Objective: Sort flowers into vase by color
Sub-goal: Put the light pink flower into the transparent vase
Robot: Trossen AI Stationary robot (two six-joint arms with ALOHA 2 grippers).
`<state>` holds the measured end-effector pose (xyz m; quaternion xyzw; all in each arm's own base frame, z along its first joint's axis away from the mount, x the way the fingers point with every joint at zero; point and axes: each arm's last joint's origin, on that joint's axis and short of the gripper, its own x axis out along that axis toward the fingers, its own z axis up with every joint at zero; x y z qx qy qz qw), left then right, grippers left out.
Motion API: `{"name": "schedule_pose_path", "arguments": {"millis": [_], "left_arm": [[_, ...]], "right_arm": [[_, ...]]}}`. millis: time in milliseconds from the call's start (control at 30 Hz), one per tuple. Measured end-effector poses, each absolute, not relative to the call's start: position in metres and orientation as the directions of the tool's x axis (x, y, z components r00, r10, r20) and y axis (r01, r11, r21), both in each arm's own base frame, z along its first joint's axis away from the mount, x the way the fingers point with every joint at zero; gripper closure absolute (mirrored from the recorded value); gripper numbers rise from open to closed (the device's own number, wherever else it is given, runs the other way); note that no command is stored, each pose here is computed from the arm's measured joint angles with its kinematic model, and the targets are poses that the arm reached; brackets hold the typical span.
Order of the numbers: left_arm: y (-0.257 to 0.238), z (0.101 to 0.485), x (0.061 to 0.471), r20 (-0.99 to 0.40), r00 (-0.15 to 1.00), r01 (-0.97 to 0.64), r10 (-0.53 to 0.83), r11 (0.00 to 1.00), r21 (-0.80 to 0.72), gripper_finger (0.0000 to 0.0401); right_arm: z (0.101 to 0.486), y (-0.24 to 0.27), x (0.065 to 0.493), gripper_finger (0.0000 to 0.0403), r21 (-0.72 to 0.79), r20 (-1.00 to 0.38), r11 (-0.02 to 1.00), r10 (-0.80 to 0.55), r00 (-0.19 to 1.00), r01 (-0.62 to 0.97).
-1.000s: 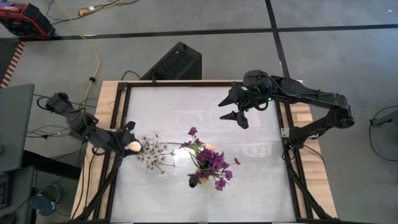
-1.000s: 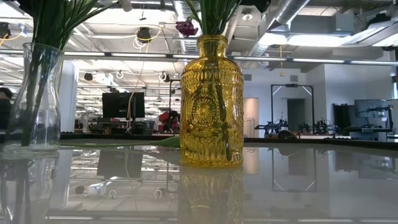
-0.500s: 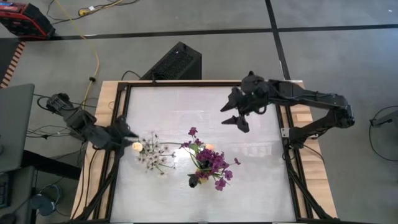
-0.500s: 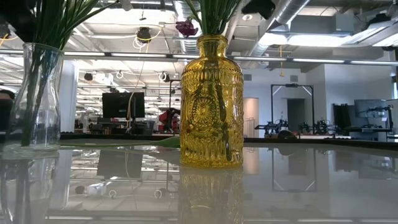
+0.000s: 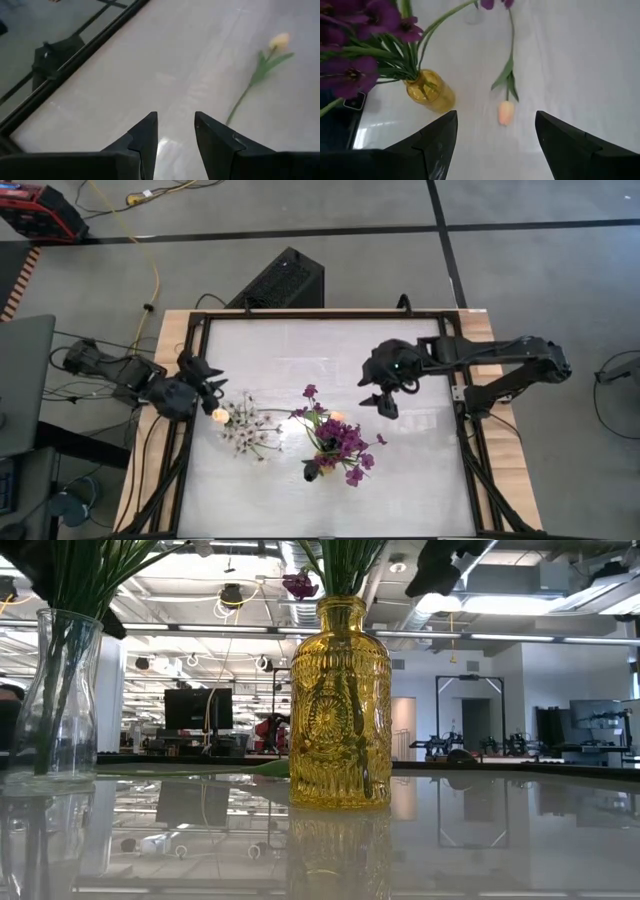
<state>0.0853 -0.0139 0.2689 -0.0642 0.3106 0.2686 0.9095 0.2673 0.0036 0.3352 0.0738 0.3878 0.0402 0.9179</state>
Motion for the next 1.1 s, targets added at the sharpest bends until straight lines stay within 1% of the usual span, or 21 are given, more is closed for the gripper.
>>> {"name": "schedule_pose_path", "arguments": {"millis": [100, 167, 233, 367, 567, 667, 767, 833, 1000, 1100], "left_arm": [[-0.011, 0.275, 0.095, -0.574, 0.702, -0.497, 0.422, 0.867, 0.030, 0.0285], [-0.009, 0.284, 0.101, -0.529, 0.750, -0.452, 0.398, 0.891, 0.029, 0.0285], [-0.004, 0.299, 0.104, -0.471, 0.782, -0.437, 0.408, 0.898, 0.052, 0.0285], [0.010, 0.319, 0.110, -0.427, 0.730, -0.513, 0.534, 0.841, 0.174, 0.0285], [0.038, 0.322, 0.143, -0.442, 0.705, -0.497, 0.555, 0.831, 0.250, 0.0285], [0.059, 0.312, 0.167, -0.497, 0.723, -0.431, 0.480, 0.875, 0.219, 0.0285], [0.074, 0.295, 0.191, -0.565, 0.751, -0.317, 0.340, 0.937, 0.143, 0.0285], [0.080, 0.284, 0.206, -0.595, 0.759, -0.249, 0.264, 0.962, 0.110, 0.0285], [0.085, 0.253, 0.236, -0.674, 0.714, -0.176, 0.188, 0.981, 0.086, 0.0285], [0.085, 0.230, 0.251, -0.738, 0.660, -0.123, 0.143, 0.989, 0.082, 0.0285]], "right_arm": [[0.331, 0.014, 0.268, 0.0111, 0.156, -0.704, 0.987, 0.142, 0.695, -0.044], [0.329, 0.020, 0.269, 0.0111, 0.148, -0.702, 0.988, 0.141, 0.698, -0.051], [0.327, 0.025, 0.268, 0.0111, 0.148, -0.709, 0.988, 0.139, 0.692, -0.047], [0.325, 0.034, 0.267, 0.0111, 0.158, -0.714, 0.986, 0.150, 0.684, -0.052], [0.325, 0.050, 0.264, 0.0111, 0.152, -0.713, 0.986, 0.158, 0.683, -0.070], [0.325, 0.057, 0.263, 0.0111, 0.122, -0.713, 0.990, 0.134, 0.688, -0.066], [0.325, 0.066, 0.261, 0.0111, 0.105, -0.711, 0.993, 0.110, 0.694, -0.050], [0.325, 0.072, 0.259, 0.0111, 0.094, -0.710, 0.995, 0.096, 0.698, -0.042], [0.325, 0.087, 0.255, 0.0111, 0.091, -0.706, 0.995, 0.100, 0.701, -0.050], [0.326, 0.094, 0.252, 0.0111, 0.076, -0.702, 0.996, 0.086, 0.707, -0.046]]}}
